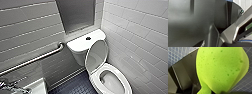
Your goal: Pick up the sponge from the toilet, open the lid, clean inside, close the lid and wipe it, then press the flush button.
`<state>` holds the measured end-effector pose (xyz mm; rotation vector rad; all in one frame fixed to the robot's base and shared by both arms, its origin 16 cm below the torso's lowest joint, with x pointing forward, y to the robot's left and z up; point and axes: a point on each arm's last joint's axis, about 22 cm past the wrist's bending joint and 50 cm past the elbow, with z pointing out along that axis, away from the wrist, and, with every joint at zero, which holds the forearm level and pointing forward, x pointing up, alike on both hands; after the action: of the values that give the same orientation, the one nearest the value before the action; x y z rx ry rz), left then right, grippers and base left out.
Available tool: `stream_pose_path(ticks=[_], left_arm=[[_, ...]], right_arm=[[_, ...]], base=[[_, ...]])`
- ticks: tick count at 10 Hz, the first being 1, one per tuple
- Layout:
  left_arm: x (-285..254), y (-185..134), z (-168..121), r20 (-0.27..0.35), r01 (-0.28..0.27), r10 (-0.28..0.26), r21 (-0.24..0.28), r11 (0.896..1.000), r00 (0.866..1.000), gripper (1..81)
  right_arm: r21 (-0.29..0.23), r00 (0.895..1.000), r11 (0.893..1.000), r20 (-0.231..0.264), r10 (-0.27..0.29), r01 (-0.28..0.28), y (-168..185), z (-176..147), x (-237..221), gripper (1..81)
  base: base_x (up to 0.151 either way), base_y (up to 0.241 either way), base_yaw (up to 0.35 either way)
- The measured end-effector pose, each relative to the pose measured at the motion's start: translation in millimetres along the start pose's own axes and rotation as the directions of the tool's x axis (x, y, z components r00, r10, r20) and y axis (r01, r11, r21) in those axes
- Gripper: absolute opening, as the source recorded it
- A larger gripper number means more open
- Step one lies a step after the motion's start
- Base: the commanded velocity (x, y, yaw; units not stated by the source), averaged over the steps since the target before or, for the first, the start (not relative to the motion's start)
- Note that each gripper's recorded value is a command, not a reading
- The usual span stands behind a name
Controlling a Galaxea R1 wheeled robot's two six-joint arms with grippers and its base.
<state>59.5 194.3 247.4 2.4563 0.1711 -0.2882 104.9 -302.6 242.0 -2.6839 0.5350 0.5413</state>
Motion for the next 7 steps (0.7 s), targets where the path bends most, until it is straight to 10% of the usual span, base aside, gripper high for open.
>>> stream_pose_path(ticks=[7], left_arm=[[156.7, -5.3, -33.2, -0.165, 0.028, -0.038, -0.064, 0.998, 0.986, 81.1]], right_arm=[[0.018, 0.994, 1.0, 0.111, -0.024, 0.022, -0.5, 47.2, -32.0, 1.0]], base=[[0.0, 0.0, 0.0]])
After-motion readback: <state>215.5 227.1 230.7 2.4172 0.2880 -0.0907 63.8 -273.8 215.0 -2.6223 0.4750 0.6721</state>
